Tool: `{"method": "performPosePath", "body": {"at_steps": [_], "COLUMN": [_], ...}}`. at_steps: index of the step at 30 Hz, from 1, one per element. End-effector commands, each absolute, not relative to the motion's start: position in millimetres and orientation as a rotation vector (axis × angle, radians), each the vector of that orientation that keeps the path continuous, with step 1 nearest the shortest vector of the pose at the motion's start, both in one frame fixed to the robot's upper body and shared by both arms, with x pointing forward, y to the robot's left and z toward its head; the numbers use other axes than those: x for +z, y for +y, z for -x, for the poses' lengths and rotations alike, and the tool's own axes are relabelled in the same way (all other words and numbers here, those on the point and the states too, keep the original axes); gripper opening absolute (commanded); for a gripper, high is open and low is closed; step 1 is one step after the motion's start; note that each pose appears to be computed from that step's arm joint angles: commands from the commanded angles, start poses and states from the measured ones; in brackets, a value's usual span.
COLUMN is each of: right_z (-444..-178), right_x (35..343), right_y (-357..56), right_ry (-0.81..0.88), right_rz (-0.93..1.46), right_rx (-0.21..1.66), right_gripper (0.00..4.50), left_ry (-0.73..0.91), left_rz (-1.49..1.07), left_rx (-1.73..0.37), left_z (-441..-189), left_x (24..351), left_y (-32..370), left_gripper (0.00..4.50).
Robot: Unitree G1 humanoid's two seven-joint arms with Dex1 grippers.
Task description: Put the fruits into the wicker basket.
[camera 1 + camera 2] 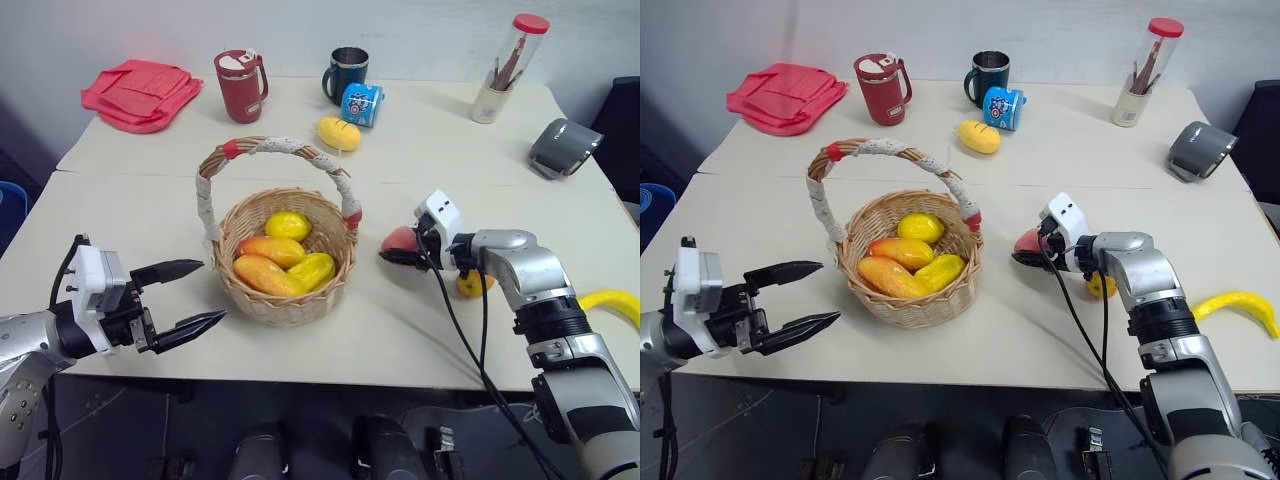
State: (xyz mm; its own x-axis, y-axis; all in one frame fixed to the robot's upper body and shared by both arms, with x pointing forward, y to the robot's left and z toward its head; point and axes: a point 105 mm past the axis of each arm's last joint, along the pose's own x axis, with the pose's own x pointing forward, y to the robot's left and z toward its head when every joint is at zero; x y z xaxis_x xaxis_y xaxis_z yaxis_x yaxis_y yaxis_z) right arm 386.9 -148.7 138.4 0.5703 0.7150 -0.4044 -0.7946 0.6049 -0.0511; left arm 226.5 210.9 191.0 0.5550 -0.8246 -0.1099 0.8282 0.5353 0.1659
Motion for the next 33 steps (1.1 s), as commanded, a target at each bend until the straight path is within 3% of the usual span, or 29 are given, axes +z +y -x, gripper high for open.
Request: {"method": "performPosePath", "body": {"at_steps": [1,4,6,9,14,19,21,27,33], "right_z": [-370,-332,-290,-257,-252,-281,-288,-287,-249], "right_x": [178,205,213,223,248,252,249,246,248], "right_y": [-149,-147,-137,-111,-26,2,5,0,-53], "right_ry": [0.189,0.088,0.125,0.142,-0.065,-0.120,-0.103,-0.086,-0.163], "right_rz": [0.259,0.218,0.198,0.157,0.100,0.138,0.137,0.087,0.016], "right_rx": [1.028,1.205,1.391,1.519,1.490,1.321,1.304,1.319,1.477], "right_gripper": [2.64,2.61,2.61,2.61,2.61,2.61,2.61,4.49,4.49], "left_ry": [-0.017,-0.030,-0.035,-0.020,-0.009,-0.001,-0.007,-0.014,-0.013], "left_rz": [-0.216,-0.197,-0.179,-0.152,-0.157,-0.159,-0.160,-0.151,-0.153], "left_rx": [-1.000,-1.003,-1.014,-1.038,-1.059,-1.071,-1.071,-1.079,-1.094], "left_z": [-221,-220,-220,-218,-216,-210,-211,-212,-217], "left_x": [200,202,202,201,202,199,198,196,195], "left_y": [209,210,209,207,206,204,202,198,198], "left_gripper": [4.50,4.50,4.50,4.50,4.50,4.50,4.50,4.50,4.50]}}
